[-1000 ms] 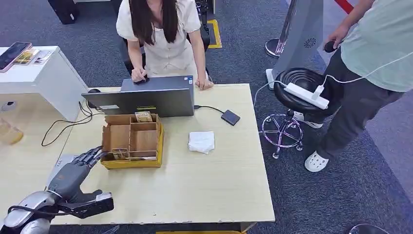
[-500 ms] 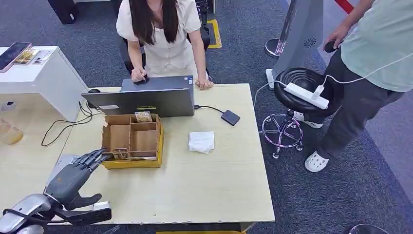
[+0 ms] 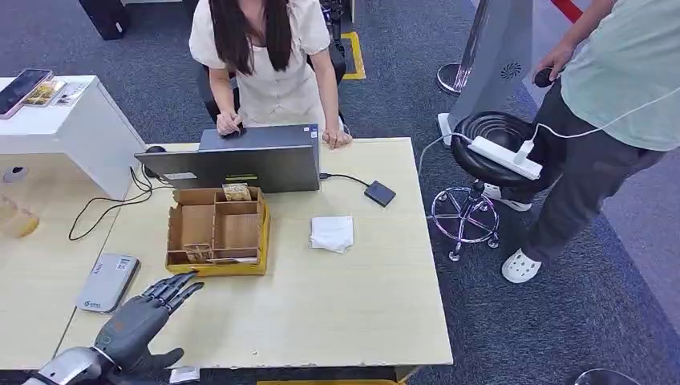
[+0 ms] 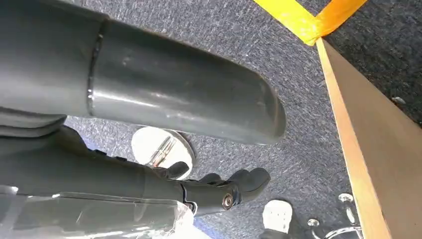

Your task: Pass the card to the sensor for recognition and then transmit it.

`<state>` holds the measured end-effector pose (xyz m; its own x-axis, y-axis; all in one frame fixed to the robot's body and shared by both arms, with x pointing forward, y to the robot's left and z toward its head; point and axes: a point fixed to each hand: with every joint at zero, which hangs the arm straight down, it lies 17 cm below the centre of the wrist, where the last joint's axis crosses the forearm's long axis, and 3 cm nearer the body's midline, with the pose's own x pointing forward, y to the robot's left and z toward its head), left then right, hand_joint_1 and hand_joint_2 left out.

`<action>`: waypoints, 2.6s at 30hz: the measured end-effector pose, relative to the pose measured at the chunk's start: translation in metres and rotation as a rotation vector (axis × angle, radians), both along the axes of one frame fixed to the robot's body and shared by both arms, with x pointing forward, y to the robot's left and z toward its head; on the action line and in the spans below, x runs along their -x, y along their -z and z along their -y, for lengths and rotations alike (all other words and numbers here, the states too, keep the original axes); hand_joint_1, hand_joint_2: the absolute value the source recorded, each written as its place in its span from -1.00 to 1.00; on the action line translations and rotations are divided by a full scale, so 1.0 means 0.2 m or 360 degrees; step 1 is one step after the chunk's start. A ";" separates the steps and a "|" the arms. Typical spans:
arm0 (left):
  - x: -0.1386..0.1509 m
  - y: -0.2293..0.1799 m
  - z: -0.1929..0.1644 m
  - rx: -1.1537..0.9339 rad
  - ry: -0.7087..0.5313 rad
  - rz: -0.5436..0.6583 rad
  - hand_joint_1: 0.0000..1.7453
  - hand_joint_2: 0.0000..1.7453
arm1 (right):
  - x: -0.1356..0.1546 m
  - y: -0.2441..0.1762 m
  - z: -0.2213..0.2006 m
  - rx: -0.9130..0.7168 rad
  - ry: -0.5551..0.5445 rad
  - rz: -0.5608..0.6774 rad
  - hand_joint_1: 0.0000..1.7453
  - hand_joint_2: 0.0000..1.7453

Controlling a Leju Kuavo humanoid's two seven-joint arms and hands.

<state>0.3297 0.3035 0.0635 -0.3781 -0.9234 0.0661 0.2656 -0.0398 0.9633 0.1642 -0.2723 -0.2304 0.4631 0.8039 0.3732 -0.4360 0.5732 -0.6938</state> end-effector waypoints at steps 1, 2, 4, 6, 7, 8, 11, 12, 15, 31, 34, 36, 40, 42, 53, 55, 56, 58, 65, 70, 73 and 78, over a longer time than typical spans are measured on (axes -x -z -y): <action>0.01 0.00 0.01 0.0015 0.0001 -0.0006 -1.00 1.00 | 0.00 0.00 0.00 0.0000 -0.0001 -0.0001 -1.00 -1.00; 0.01 0.00 0.03 0.0032 0.0008 -0.0014 -1.00 1.00 | 0.00 0.00 0.00 0.0001 -0.0002 -0.0001 -1.00 -1.00; 0.02 0.00 0.06 0.0060 0.0011 -0.0023 -1.00 1.00 | 0.00 0.00 0.00 0.0002 -0.0002 -0.0002 -1.00 -1.00; 0.02 0.00 0.07 0.0074 0.0014 -0.0027 -1.00 1.00 | 0.01 0.00 0.00 0.0003 -0.0004 -0.0003 -1.00 -1.00; 0.03 0.01 0.08 0.0077 0.0016 -0.0028 -1.00 1.00 | 0.01 0.00 0.00 0.0003 -0.0003 -0.0004 -1.00 -1.00; 0.03 0.01 0.08 0.0085 0.0013 -0.0030 -1.00 1.00 | 0.01 0.00 0.00 0.0003 -0.0004 -0.0004 -1.00 -1.00; 0.01 -0.01 0.10 0.0121 -0.0001 -0.0022 -1.00 1.00 | 0.01 0.00 0.01 0.0004 0.0002 -0.0005 -1.00 -1.00; 0.00 -0.02 0.11 0.0134 -0.0008 -0.0009 -1.00 1.00 | 0.01 0.00 0.00 0.0004 -0.0002 -0.0004 -1.00 -1.00; -0.03 -0.05 0.13 0.0173 -0.0024 0.0027 -1.00 1.00 | 0.01 0.00 0.00 0.0003 -0.0005 -0.0005 -1.00 -1.00; -0.11 -0.13 0.26 0.0317 -0.0095 0.0128 -1.00 1.00 | 0.01 0.00 -0.01 0.0004 -0.0012 -0.0005 -1.00 -1.00; -0.13 -0.13 0.28 0.0318 -0.0108 0.0145 -1.00 1.00 | 0.01 0.00 -0.02 0.0006 -0.0018 -0.0005 -1.00 -1.00; -0.15 -0.14 0.28 0.0315 -0.0129 0.0175 -1.00 1.00 | 0.01 0.00 -0.02 0.0007 -0.0021 -0.0004 -1.00 -1.00; -0.19 -0.14 0.30 0.0337 -0.0160 0.0197 -1.00 1.00 | 0.01 0.00 -0.03 0.0002 -0.0022 -0.0003 -1.00 -1.00; -0.21 -0.15 0.31 0.0344 -0.0181 0.0233 -1.00 1.00 | 0.01 0.00 -0.04 0.0000 -0.0026 -0.0001 -1.00 -1.00; -0.28 -0.14 0.34 0.0382 -0.0246 0.0268 -1.00 1.00 | 0.01 0.00 -0.04 0.0005 -0.0035 -0.0004 -1.00 -1.00; -0.29 -0.15 0.33 0.0358 -0.0253 0.0300 -1.00 1.00 | 0.01 0.00 -0.04 0.0005 -0.0034 -0.0003 -1.00 -1.00; -0.29 -0.15 0.32 0.0351 -0.0255 0.0307 -1.00 1.00 | 0.01 0.00 -0.04 0.0005 -0.0033 -0.0003 -1.00 -1.00; -0.30 -0.15 0.31 0.0328 -0.0257 0.0323 -1.00 1.00 | 0.01 0.00 -0.04 0.0003 -0.0033 -0.0001 -1.00 -1.00; -0.32 -0.16 0.28 0.0208 -0.0272 0.0407 -1.00 1.00 | 0.01 0.00 -0.04 -0.0002 -0.0040 0.0006 -1.00 -1.00; -0.36 -0.18 0.24 0.0108 -0.0283 0.0496 -1.00 1.00 | 0.00 0.00 -0.05 -0.0004 -0.0044 0.0007 -1.00 -1.00; -0.37 -0.17 0.22 0.0070 -0.0296 0.0508 -1.00 1.00 | 0.00 0.00 -0.05 -0.0006 -0.0042 0.0006 -1.00 -1.00; -0.38 -0.17 0.19 0.0043 -0.0323 0.0515 -1.00 1.00 | 0.00 0.00 -0.05 -0.0005 -0.0042 0.0006 -1.00 -1.00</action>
<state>0.4055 0.2660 0.0972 -0.1928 -0.9812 -0.0014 -0.0528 0.0090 0.9986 0.1633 -0.2616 -0.2296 0.4405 0.8146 0.3773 -0.4486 0.5638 -0.6935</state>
